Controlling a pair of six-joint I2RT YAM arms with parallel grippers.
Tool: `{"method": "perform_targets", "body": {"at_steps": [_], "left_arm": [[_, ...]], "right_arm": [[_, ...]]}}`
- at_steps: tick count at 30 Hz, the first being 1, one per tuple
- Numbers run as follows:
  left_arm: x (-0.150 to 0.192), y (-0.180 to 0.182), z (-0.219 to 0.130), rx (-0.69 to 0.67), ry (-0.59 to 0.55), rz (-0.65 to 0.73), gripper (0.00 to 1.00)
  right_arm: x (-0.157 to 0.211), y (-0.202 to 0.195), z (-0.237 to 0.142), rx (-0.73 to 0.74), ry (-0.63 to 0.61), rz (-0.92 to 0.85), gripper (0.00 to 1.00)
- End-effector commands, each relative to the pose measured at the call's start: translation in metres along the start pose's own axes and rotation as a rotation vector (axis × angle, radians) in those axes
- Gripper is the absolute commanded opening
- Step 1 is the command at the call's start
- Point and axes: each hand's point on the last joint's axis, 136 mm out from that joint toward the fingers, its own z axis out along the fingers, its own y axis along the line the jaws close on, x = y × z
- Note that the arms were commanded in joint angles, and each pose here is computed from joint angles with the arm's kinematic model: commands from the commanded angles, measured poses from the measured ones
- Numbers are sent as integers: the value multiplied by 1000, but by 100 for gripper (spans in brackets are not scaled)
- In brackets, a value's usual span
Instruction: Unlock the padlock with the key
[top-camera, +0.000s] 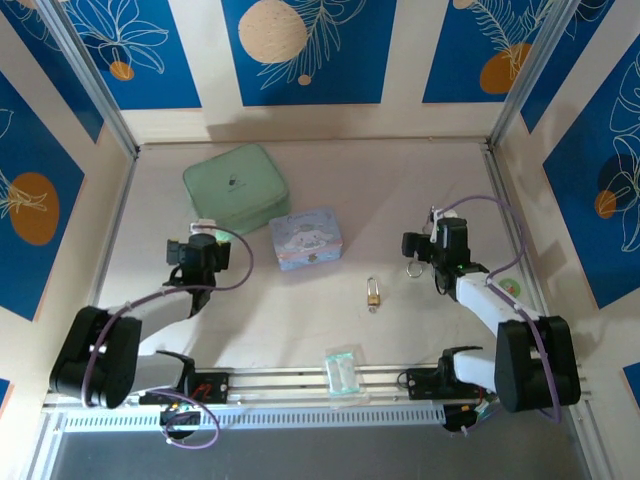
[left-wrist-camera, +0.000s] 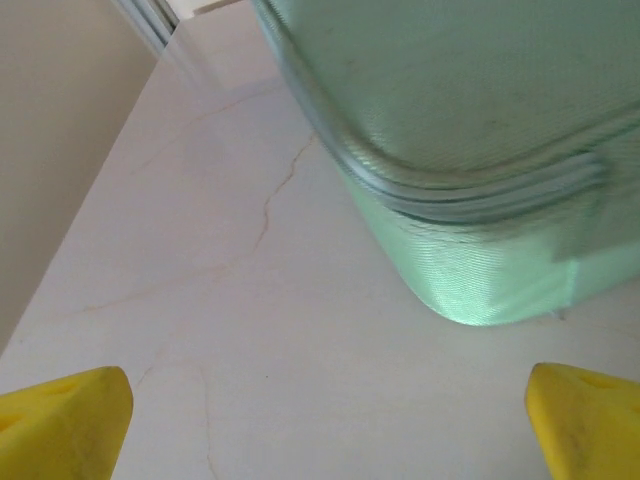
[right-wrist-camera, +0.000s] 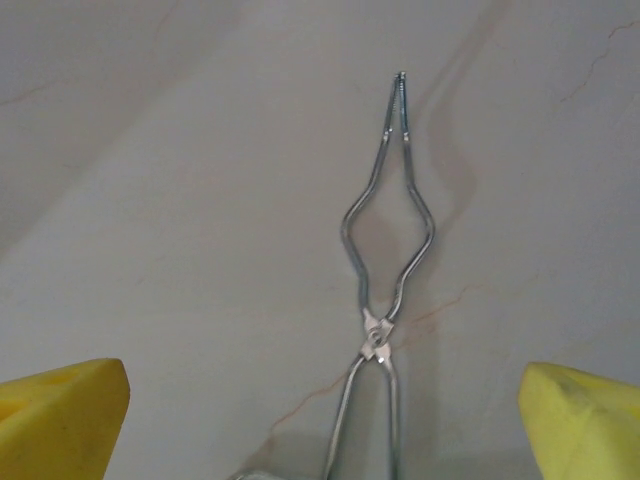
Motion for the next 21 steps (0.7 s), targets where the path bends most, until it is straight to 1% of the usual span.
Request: {"method": "perform_targets", "body": {"at_steps": [1, 3, 4, 7, 8, 9, 11, 13, 14, 15, 17, 18, 20, 21], "left_arm": [[-36, 0, 5, 74, -169, -114, 100], [-40, 7, 12, 74, -200, -152, 100], [-40, 11, 16, 74, -195, -174, 100], [-30, 18, 27, 101, -205, -262, 100], [-33, 19, 27, 111, -236, -264, 100], [-31, 16, 26, 128, -218, -256, 100], [-33, 15, 27, 132, -226, -252, 100], [-33, 8, 28, 163, -216, -236, 100], [-33, 5, 28, 182, -223, -227, 100], [-32, 0, 29, 202, -224, -218, 100], [-27, -5, 33, 222, -227, -214, 100], [-29, -8, 34, 228, -253, -202, 100], [-26, -9, 36, 231, -214, -197, 100], [-27, -9, 37, 225, -221, -195, 100]], "right_arm": [[-50, 7, 2, -40, -233, -56, 100], [-52, 13, 5, -77, -266, -50, 100], [-53, 16, 7, -92, -283, -45, 100], [-54, 19, 16, -98, -291, -59, 99], [-55, 20, 17, -106, -296, -58, 99], [-55, 19, 19, -119, -301, -46, 99], [-50, 19, 26, -125, -299, -39, 99], [-45, 16, 33, -125, -305, -24, 99], [-41, 12, 36, -127, -293, -7, 99], [-42, 11, 36, -130, -313, 3, 99], [-40, 10, 37, -135, -285, 11, 99], [-42, 10, 37, -136, -300, 11, 99], [-41, 9, 37, -135, -291, 11, 99], [-41, 10, 37, -135, -293, 9, 99]]}}
